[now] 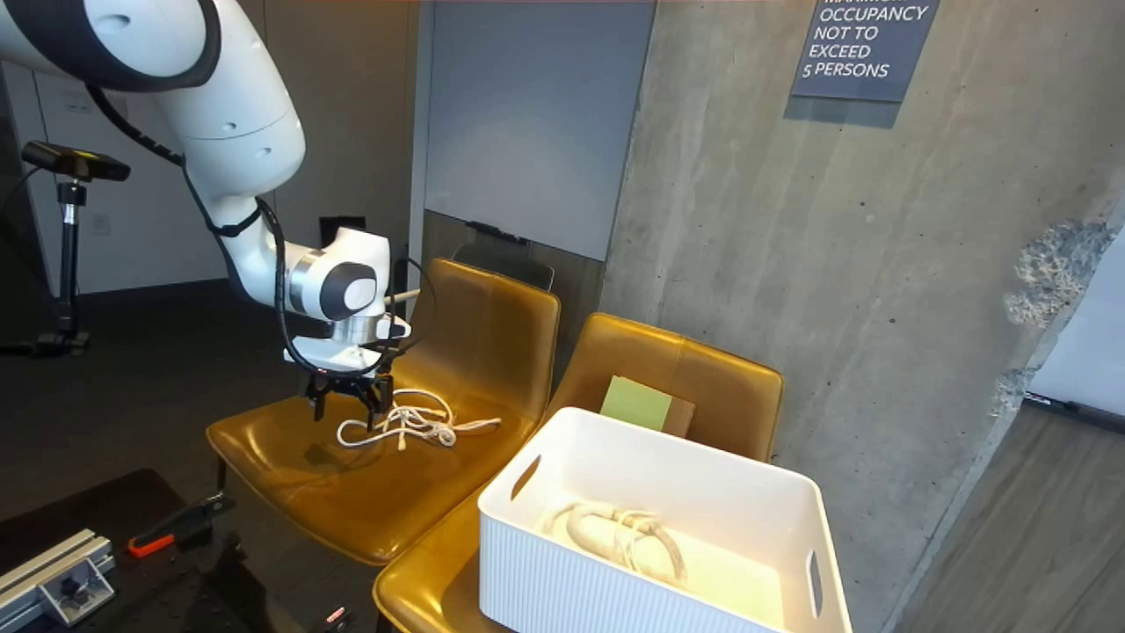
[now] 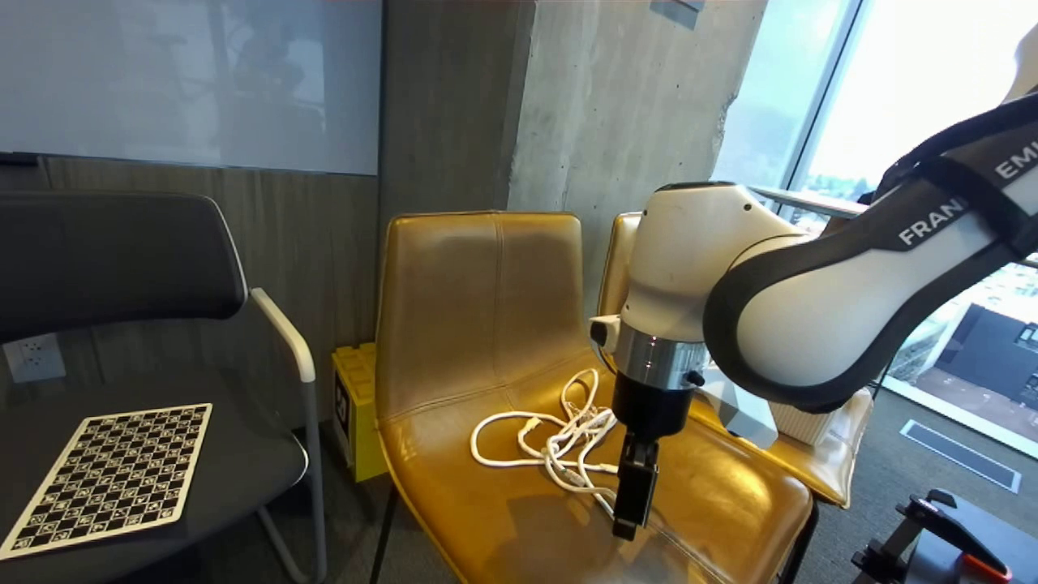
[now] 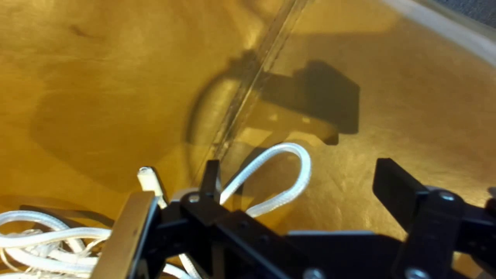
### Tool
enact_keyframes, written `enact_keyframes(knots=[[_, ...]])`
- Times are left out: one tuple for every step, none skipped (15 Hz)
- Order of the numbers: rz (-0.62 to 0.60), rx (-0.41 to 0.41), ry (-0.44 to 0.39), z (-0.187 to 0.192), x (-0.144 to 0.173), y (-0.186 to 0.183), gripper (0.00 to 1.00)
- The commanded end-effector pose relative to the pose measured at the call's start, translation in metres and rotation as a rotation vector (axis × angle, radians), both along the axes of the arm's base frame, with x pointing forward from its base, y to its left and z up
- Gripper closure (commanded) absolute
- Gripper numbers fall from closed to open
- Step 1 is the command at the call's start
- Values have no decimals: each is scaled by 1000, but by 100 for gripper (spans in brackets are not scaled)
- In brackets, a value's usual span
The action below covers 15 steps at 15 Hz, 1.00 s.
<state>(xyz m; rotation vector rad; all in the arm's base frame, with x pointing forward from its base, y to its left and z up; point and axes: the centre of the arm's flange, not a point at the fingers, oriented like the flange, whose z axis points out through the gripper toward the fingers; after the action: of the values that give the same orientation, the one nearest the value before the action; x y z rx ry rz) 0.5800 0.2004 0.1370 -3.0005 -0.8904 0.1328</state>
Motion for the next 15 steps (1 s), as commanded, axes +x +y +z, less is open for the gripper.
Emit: enact_keyframes(knots=[[4, -19, -49, -15, 10, 6, 0], [8, -34, -63, -17, 15, 2, 0], [11, -44, -73, -18, 19, 0, 1], [12, -50, -84, -20, 23, -2, 6], [11, -52, -85, -22, 26, -3, 17], [10, -52, -81, -26, 28, -3, 26], [11, -57, -73, -33, 27, -1, 34], [10, -60, -68, -38, 26, 0, 41], [10, -62, -59, -44, 23, 2, 51], [8, -66, -52, -50, 22, 3, 58], [6, -67, -48, -54, 21, 4, 66], [1, -68, -51, -50, 22, 3, 72], [-8, -70, -54, -49, 25, -1, 77], [-17, -69, -55, -45, 26, -5, 86], [-25, -71, -58, -43, 28, -9, 93]])
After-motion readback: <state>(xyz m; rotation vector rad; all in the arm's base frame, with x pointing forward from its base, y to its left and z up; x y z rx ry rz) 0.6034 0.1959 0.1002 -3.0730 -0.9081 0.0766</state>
